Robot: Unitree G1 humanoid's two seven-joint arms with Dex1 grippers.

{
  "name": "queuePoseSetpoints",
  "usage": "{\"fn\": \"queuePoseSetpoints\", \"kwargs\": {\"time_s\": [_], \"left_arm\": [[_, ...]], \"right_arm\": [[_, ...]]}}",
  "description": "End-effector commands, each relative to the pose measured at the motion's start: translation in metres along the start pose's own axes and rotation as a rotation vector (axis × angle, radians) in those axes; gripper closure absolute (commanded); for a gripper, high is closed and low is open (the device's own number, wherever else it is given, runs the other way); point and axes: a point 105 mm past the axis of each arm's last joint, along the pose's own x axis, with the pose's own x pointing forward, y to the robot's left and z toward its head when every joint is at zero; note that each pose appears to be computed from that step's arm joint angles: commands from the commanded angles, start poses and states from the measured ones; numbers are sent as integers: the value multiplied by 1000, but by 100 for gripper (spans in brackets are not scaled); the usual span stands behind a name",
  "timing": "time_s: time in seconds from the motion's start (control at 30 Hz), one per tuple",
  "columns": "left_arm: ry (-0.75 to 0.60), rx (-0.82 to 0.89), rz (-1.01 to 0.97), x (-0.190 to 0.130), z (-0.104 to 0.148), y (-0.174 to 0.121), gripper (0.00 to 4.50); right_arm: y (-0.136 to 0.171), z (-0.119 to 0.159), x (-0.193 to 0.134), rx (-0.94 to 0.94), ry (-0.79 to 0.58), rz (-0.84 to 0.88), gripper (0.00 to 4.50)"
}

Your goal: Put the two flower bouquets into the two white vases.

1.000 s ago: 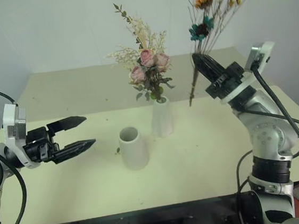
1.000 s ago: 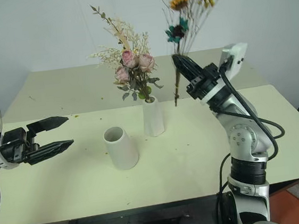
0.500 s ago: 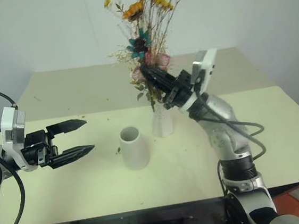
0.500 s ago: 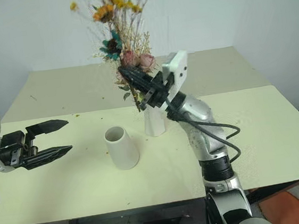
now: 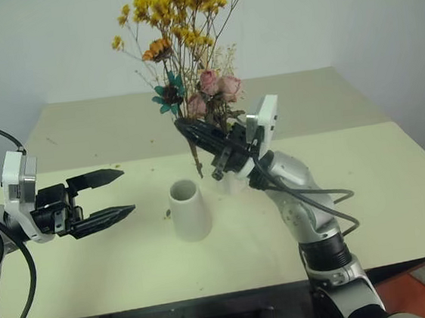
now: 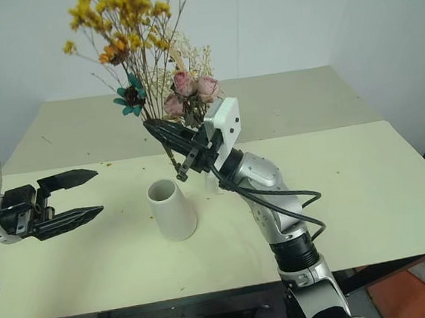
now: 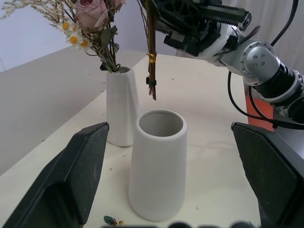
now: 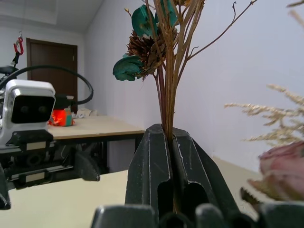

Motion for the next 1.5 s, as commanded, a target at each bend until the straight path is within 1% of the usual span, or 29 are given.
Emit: {"fn": "queuePoseSetpoints", "kwargs": {"time_s": [0.03,0.3,0.5,0.73,1.03,1.2,1.5], "left_arm": [[-21,60,-4,1,10,-3,0],[-22,62,-1,1,10,-1,0],[-21,66,0,0,11,-1,0],[-18,69,3,-1,11,-1,0],[-14,69,4,-1,10,-1,0],[-13,69,6,-1,10,0,0],[-14,73,12,0,11,2,0]], "right_arm": [[8,19,6,-14,-87,28,449],[13,21,9,81,-121,39,449],[17,9,7,104,-96,41,449],[14,-15,0,107,-37,14,449],[20,-26,-1,99,-18,28,449],[28,-20,3,90,-42,62,449],[30,-12,8,93,-74,80,449]]}}
